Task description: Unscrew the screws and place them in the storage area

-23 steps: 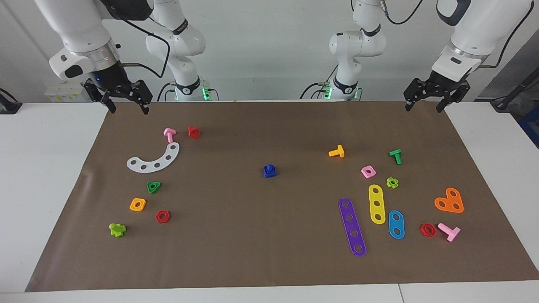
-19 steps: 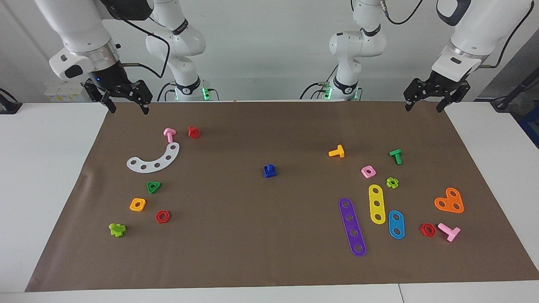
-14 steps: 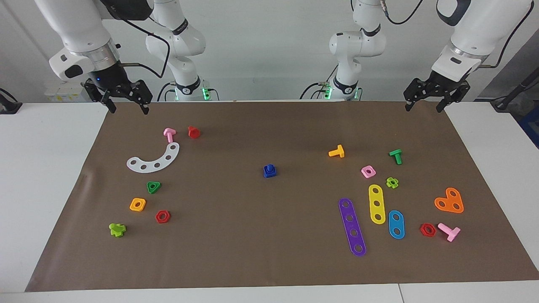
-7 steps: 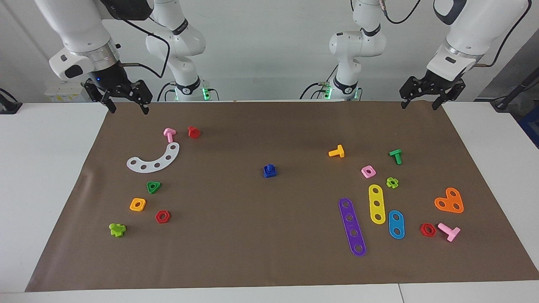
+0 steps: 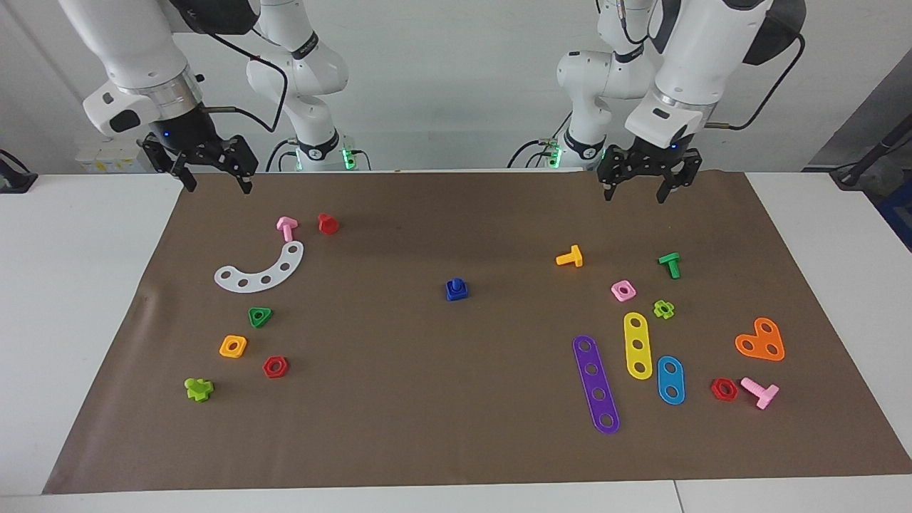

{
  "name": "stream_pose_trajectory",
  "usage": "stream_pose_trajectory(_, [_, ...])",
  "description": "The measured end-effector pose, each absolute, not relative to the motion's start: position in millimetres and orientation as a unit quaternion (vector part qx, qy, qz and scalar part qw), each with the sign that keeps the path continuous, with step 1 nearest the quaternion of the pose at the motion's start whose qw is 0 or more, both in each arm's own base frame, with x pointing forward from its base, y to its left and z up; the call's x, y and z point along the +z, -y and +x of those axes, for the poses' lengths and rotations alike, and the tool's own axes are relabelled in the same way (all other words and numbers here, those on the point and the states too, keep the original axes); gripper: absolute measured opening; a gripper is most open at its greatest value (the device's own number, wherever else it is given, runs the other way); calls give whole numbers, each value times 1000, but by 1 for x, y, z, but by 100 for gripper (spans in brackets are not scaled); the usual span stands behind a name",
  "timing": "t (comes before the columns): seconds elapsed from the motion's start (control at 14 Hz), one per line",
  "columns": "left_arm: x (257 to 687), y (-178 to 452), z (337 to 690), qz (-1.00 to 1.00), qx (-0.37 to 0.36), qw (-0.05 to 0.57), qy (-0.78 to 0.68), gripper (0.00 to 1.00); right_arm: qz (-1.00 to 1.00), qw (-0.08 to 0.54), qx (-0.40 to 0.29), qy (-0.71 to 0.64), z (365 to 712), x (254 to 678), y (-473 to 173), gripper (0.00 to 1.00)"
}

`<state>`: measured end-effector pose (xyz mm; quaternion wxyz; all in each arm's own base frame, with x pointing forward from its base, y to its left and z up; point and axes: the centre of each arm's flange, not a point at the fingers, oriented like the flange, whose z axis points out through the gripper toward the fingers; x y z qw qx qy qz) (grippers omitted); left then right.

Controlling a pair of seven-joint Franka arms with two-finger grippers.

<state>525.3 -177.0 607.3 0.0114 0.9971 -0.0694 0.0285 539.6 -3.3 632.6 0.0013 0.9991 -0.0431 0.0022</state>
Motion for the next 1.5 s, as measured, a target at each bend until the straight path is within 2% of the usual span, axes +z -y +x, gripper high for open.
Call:
stream_pose_trajectory(0.57, [531,312,508,999,16,12,49,99,999,1,2,43,540,633,3,100])
stream_pose_trajectory(1.21, [439,391,485,999,39,31,20,93,999,1,2,43,540,633,3,100])
stream_pose_trajectory(1.5, [375,424,485,999,30,21,18,92,999,1,2,43,540,633,3,100])
